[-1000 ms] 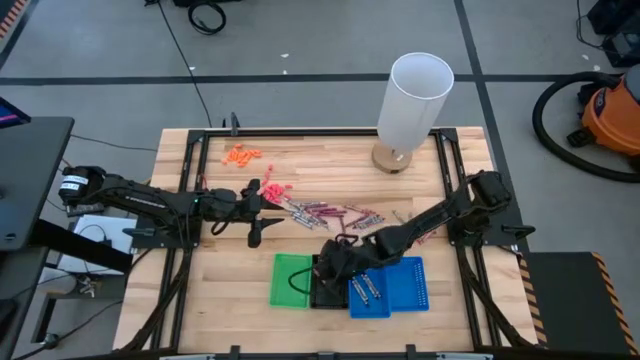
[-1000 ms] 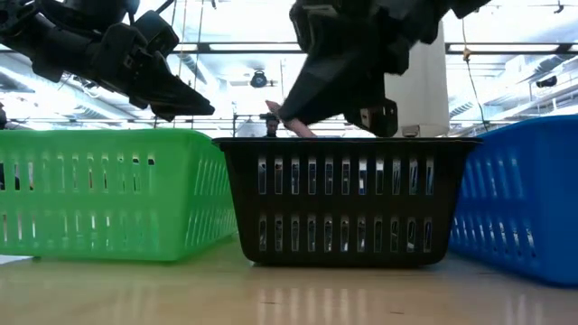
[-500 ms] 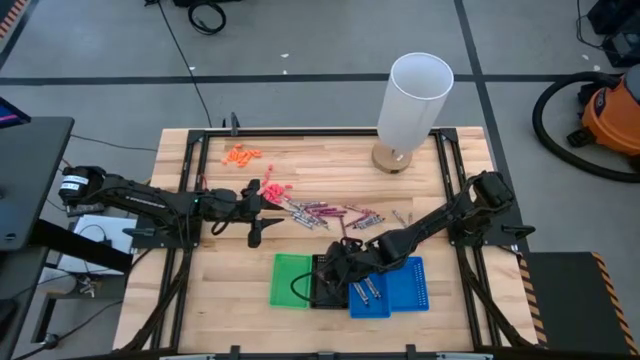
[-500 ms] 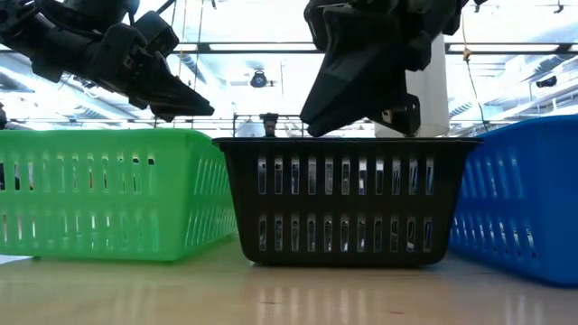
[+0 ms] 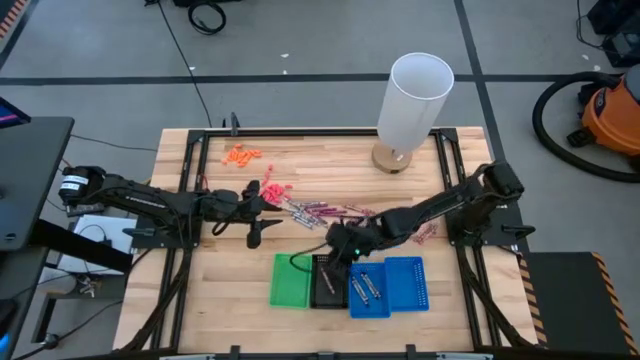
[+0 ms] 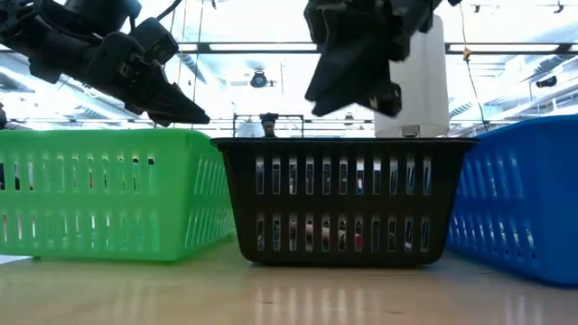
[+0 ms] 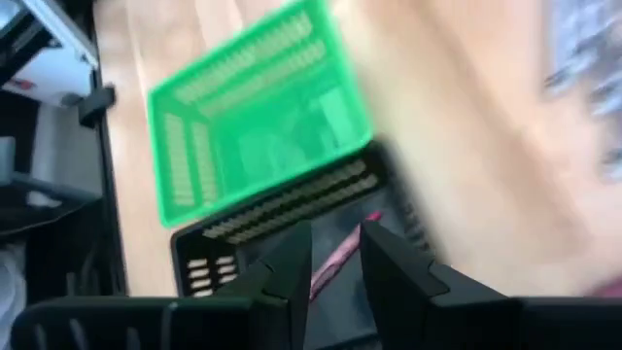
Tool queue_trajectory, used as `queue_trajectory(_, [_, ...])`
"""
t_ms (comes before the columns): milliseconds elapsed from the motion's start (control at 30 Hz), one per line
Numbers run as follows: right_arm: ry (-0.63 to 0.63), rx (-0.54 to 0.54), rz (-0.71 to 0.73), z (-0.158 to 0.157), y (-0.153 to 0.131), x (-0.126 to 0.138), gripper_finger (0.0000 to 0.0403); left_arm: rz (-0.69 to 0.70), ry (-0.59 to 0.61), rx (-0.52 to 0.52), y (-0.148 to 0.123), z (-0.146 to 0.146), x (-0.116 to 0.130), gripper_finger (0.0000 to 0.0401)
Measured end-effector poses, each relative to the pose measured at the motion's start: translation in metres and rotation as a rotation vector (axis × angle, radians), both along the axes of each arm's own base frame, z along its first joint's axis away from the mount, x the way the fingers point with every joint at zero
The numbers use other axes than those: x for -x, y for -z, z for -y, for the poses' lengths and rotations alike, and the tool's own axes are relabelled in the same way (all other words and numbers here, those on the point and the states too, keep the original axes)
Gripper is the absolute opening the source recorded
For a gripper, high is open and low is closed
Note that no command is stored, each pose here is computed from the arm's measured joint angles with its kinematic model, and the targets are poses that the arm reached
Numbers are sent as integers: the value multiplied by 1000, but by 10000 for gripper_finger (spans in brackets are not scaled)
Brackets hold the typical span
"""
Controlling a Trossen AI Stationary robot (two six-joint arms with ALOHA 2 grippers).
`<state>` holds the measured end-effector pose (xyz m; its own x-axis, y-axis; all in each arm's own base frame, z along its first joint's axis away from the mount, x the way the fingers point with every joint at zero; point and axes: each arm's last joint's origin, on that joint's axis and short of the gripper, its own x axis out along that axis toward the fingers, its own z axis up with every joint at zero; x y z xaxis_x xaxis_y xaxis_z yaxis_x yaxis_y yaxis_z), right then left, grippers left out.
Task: Sort crayons
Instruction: Put the white crayon into the green bin
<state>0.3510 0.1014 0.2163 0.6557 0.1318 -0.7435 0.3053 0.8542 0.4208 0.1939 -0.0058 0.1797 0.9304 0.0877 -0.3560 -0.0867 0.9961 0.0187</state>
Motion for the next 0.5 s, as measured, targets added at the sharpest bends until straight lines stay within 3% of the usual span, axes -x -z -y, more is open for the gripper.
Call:
queue_trajectory(233, [69,158,73,24,-30,11,98,-10,2,-6,1,0,0,162])
queue_trajectory(500, [82,150,-15,32,-20,12,98,-29,6,-17,2,0,1,162])
